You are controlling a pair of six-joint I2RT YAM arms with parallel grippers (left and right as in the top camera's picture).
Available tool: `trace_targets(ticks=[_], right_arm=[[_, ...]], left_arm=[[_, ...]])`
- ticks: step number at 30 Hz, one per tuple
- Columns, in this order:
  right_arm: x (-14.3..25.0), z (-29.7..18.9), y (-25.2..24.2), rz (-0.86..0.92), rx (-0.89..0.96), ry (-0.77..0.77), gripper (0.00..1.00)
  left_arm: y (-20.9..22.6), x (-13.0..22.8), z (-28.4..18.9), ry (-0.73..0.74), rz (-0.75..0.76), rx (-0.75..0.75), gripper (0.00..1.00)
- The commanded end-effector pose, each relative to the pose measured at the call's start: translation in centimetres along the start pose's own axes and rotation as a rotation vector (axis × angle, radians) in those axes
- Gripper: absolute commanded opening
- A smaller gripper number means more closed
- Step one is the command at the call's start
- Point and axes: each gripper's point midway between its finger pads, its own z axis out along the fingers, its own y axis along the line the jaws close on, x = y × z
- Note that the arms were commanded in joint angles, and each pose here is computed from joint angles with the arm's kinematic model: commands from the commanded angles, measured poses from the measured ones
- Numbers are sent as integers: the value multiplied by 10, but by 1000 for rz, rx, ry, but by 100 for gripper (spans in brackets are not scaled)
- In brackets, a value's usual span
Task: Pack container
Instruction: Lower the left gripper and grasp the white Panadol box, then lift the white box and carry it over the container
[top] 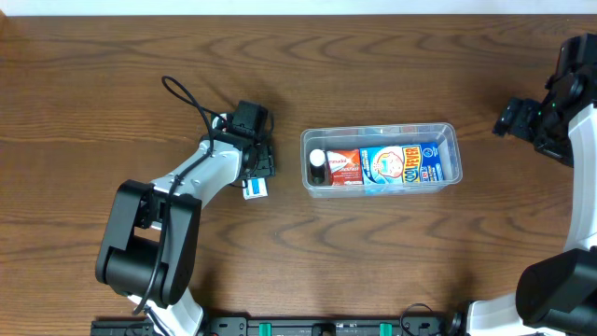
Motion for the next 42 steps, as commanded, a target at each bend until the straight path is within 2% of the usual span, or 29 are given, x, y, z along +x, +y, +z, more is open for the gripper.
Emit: trace_targets(ticks=[1,3,6,8,18,22,29,31,35,42], right_arm=[[-1,0,-4,-4,5,-2,99],[-1,0,-4,-4,5,-2,99],[-1,0,-4,-4,5,-2,99],[-1,0,-4,-4,5,-2,99],[-1,0,-4,-4,5,-2,99],[-1,0,-4,-4,5,-2,99],[-1,0,-4,-4,5,-2,99],[-1,0,-4,-4,5,-2,99],[-1,0,-4,-4,5,-2,99],[-1,0,-4,-4,5,-2,99]], left_arm=[[2,2,2,6,8,-8,70],[2,2,2,6,8,-8,68],[2,2,2,5,8,-7,50],[2,2,2,6,8,-8,45],[-1,-11,-21,-48,34,15,44],[-5,-27,-61,-121,87,43,44],[-18,-64,-154,-374,228,133,44],[-28,-70,-180,-434,276,191,44],[-56,-75,-226,-518,379,345,38],[-121,-64,-270,-634,588,491,37]])
